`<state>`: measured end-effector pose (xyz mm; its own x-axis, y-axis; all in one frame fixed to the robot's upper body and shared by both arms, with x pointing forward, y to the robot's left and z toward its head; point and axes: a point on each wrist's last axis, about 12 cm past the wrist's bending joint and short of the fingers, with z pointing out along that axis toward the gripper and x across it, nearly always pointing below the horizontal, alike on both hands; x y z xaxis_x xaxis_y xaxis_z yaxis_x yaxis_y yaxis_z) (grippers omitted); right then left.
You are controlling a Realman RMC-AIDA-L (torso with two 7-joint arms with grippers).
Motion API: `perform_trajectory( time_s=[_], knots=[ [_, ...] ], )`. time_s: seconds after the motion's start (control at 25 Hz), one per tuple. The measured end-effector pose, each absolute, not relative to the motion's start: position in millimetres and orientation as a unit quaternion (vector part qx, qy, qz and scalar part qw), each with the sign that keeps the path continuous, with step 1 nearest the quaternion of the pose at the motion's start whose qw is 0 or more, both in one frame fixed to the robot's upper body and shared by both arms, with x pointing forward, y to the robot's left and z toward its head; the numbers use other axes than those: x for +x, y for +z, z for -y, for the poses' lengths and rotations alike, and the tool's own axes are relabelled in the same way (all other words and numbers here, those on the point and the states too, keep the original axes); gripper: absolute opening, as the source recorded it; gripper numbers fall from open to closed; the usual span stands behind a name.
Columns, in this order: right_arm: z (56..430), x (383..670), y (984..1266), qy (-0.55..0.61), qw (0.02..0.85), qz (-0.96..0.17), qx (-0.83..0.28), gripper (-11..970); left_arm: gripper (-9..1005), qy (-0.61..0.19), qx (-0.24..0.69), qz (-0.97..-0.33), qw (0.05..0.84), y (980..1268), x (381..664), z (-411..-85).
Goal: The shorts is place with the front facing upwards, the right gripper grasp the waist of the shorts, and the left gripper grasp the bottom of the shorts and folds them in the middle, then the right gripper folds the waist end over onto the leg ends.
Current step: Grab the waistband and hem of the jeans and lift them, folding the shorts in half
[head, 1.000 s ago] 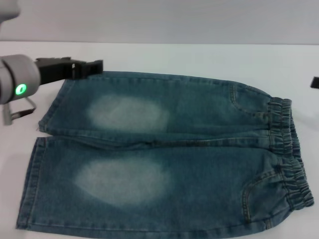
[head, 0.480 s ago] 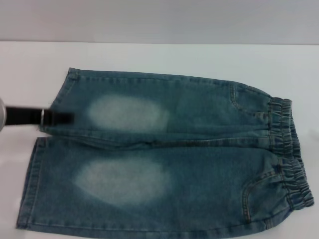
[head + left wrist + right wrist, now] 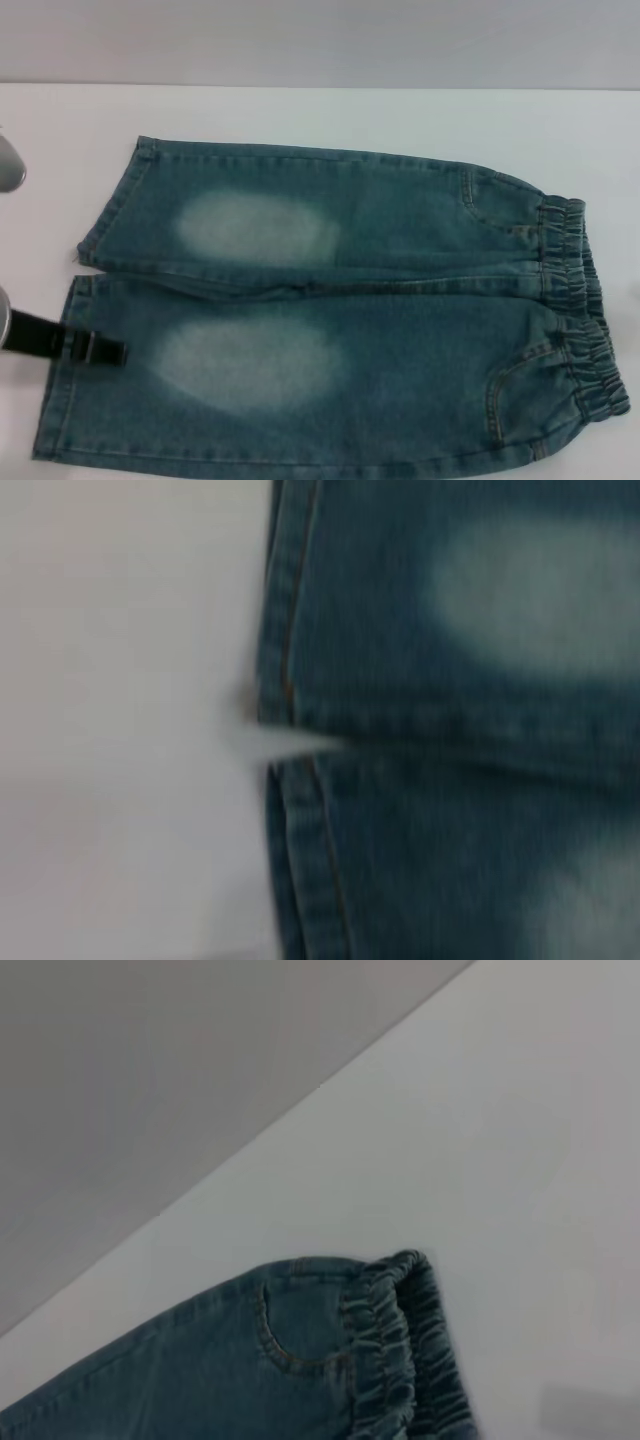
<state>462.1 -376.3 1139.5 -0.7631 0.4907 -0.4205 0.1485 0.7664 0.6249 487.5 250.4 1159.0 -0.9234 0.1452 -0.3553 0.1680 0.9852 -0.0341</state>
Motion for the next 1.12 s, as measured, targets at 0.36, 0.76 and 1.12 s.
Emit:
perform_trajectory(
  time_s=[0.36,0.76,1.12],
  knots=[
    [375,465,1135,0.295,0.289,-0.894,0.176,787,731,-0.002,0.07,-0.991,0.115,1153,472,-248],
    [374,471,1135,0.3,0.289,-0.893,0.17,786,709,0.002,0.069,-0.995,0.075,1135,471,-244],
    [373,475,1135,0.303,0.288,-0.893,0.165,786,691,0.007,0.072,-0.996,0.06,1131,475,-241]
  ],
)
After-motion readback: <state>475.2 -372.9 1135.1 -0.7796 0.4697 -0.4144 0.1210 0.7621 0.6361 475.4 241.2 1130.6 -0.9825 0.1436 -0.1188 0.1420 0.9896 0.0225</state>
